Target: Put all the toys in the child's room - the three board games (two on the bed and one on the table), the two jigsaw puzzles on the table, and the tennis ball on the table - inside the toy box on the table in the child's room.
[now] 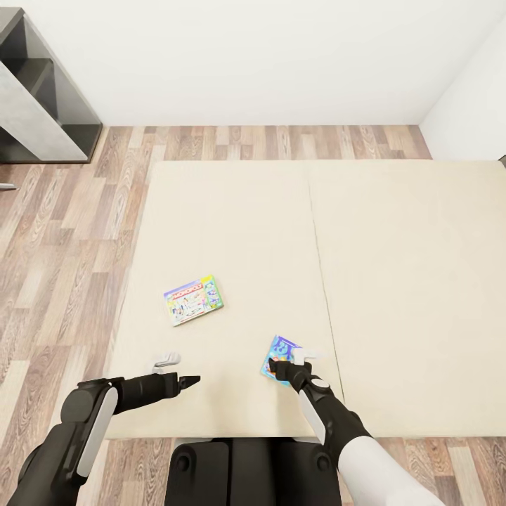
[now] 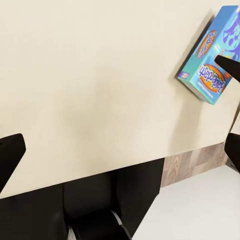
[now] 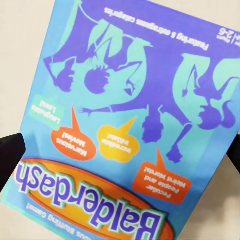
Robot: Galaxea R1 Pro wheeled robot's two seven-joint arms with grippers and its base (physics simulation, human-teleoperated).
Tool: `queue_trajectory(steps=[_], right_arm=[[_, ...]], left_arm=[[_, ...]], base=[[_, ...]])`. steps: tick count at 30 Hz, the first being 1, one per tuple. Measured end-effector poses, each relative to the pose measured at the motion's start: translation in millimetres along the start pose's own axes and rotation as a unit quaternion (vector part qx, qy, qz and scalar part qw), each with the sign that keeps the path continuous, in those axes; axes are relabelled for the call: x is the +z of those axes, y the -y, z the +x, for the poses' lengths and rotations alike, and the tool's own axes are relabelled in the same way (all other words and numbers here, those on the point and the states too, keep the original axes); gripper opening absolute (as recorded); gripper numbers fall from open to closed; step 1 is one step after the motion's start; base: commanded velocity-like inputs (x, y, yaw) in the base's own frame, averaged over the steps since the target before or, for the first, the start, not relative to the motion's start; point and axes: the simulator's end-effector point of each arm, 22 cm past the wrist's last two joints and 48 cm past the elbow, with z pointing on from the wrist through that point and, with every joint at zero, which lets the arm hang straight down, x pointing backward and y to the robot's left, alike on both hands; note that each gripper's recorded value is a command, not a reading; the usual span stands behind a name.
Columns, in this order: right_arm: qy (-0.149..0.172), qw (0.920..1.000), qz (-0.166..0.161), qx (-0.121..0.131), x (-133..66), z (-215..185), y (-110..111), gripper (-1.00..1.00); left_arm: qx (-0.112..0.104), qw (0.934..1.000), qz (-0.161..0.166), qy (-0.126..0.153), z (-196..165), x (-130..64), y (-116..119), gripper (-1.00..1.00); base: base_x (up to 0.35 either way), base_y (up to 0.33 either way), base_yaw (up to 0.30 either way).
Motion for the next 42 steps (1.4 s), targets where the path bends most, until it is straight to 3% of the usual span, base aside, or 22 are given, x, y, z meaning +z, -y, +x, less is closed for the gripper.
queue_trajectory(steps=[16,28,42], right_arm=[[0.019,0.9998,-0.005,0.000,-0.1,-8.3,-2.9,1.00],[0.019,0.9990,-0.027,-0.030,-0.5,-5.9,-26.1,1.00],[0.016,0.9989,-0.028,-0.034,-0.5,-3.8,-27.2,1.00]], left_arm=[[0.000,1.0000,0.001,0.000,0.4,0.7,1.5,1.00],[0.000,1.0000,0.002,0.000,0.5,0.9,1.7,1.00],[-0.001,1.0000,0.002,-0.001,1.1,1.5,1.8,1.00]], base=[[0.000,0.000,0.000],[0.000,0.000,0.000],[0.000,0.000,0.000]])
